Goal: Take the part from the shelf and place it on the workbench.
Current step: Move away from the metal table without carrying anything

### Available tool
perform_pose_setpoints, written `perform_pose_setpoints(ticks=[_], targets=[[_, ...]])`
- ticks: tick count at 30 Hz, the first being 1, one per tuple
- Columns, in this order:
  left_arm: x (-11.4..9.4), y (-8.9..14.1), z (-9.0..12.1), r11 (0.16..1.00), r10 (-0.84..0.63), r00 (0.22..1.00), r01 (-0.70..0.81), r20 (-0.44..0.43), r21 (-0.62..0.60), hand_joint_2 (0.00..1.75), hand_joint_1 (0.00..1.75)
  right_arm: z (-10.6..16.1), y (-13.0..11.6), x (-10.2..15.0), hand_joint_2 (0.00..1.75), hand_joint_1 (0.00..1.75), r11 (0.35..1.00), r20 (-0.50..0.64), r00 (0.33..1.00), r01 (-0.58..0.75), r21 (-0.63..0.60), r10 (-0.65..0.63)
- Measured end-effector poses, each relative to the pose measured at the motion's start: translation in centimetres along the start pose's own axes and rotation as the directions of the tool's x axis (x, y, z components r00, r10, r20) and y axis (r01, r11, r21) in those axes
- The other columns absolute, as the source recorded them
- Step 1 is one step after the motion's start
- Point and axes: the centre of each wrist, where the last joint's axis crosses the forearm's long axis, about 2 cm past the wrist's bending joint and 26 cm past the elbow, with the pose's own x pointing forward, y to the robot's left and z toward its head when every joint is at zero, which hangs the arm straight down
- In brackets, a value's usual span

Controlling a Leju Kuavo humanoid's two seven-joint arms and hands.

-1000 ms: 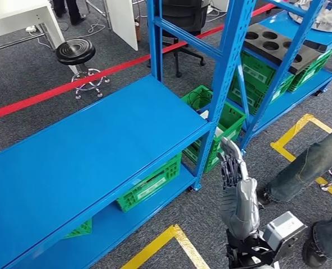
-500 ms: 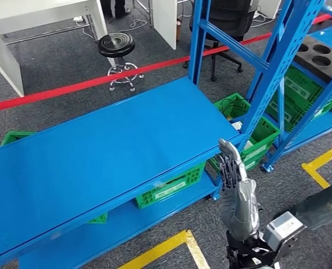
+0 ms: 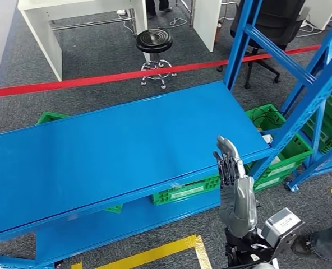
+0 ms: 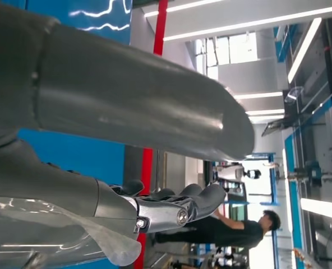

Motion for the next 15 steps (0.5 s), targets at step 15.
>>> perform_pose_setpoints(ticks=[15], targets=[[0.0,-0.05,0.03,1.0,-0.002,1.0,0.002,0.0,0.0,0.0,0.0,0.19,0.02,-0.07,0.0,0.0,1.0,-0.007,1.0,-0.001,0.0,0.001]])
